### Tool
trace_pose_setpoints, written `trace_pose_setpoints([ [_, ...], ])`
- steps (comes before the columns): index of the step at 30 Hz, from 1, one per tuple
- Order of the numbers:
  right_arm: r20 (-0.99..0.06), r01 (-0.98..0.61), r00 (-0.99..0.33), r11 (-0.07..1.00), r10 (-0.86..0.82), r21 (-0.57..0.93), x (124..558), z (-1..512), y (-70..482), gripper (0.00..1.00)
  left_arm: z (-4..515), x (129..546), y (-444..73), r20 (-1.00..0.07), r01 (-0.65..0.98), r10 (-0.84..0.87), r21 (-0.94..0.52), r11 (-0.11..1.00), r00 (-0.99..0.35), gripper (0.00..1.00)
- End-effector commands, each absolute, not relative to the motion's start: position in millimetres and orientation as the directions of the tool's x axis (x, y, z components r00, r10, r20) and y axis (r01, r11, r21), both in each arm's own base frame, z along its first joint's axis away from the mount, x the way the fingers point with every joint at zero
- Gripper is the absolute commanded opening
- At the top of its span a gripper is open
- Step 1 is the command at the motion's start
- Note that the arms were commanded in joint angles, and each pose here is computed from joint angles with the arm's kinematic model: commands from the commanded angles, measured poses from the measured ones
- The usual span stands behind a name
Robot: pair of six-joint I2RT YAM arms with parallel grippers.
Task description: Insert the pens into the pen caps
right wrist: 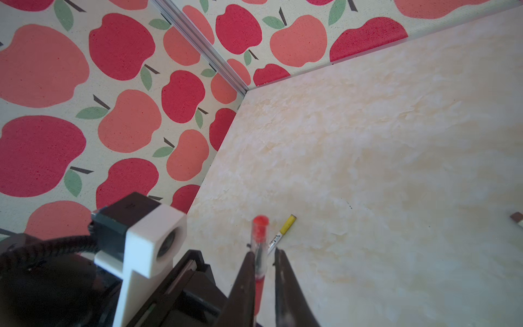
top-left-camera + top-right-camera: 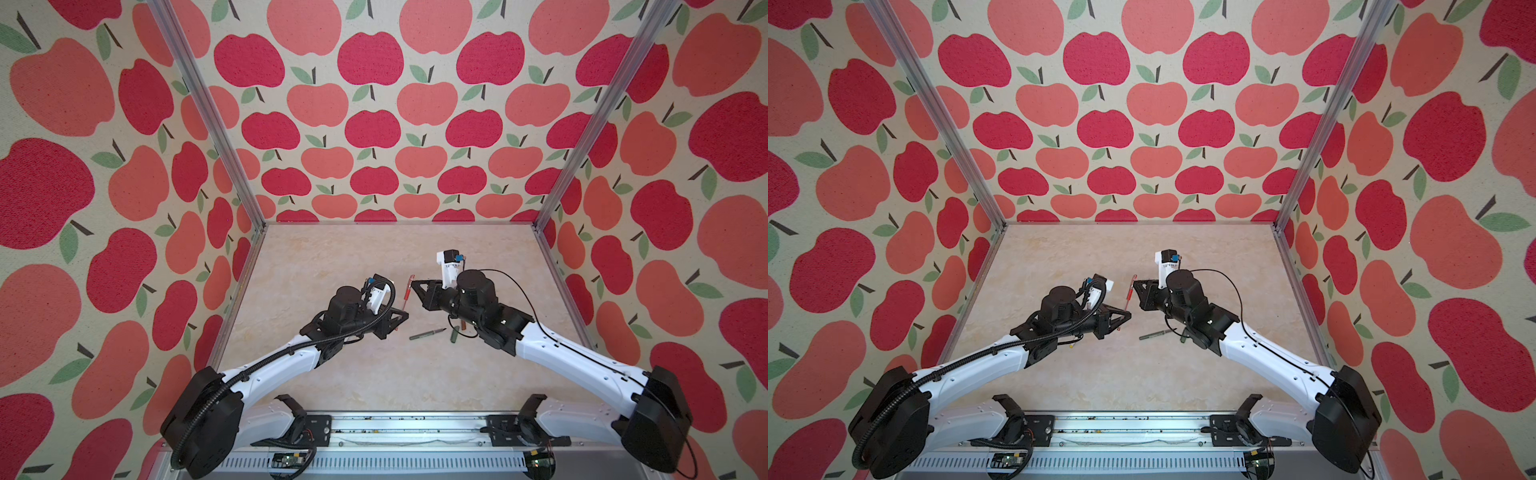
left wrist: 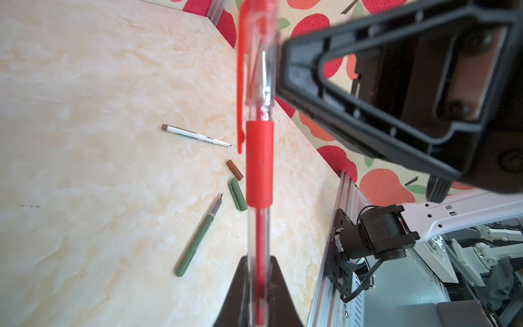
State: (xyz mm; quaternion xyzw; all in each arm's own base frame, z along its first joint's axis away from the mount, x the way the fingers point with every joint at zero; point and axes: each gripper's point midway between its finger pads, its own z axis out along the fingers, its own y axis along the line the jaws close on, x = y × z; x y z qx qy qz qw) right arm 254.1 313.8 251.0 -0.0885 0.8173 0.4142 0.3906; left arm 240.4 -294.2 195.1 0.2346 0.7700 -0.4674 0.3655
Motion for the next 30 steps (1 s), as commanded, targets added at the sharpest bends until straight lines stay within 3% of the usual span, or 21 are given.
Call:
trace_pose_setpoints([
  [1,-0.710,-0.492,-0.697,0.653,0.101,0.575,240,244,308,0.23,210,255,-293,-0.826,0.724,-0.048,-0.518,0.455,-0.561,0.00],
  [6,-0.726,-0.511,-0.679,0.641,0.107,0.572,238,258,303,0.34,203,254,-295,-0.828,0.732,-0.032,-0.511,0.450,-0.559,0.00],
  [10,-0.737,-0.512,-0.664,0.640,0.128,0.573,239,272,293,0.52,197,252,-297,-0.849,0.755,0.000,-0.470,0.458,-0.528,0.00],
  [13,-0.734,-0.498,-0.659,0.637,0.163,0.588,242,286,280,0.66,195,246,-300,-0.901,0.805,0.035,-0.369,0.464,-0.433,0.00],
  [16,-0.723,-0.488,-0.660,0.617,0.201,0.618,243,304,270,0.87,192,240,-301,-0.935,0.838,0.061,-0.283,0.467,-0.350,0.00],
  [19,-0.717,-0.490,-0.663,0.598,0.216,0.634,243,318,265,0.98,195,234,-303,-0.956,0.863,0.064,-0.230,0.450,-0.288,0.00],
  [30,-0.632,-0.472,-0.759,0.535,0.157,0.701,243,317,286,0.98,197,220,-314,-0.986,0.896,0.053,-0.122,0.426,-0.160,0.00],
])
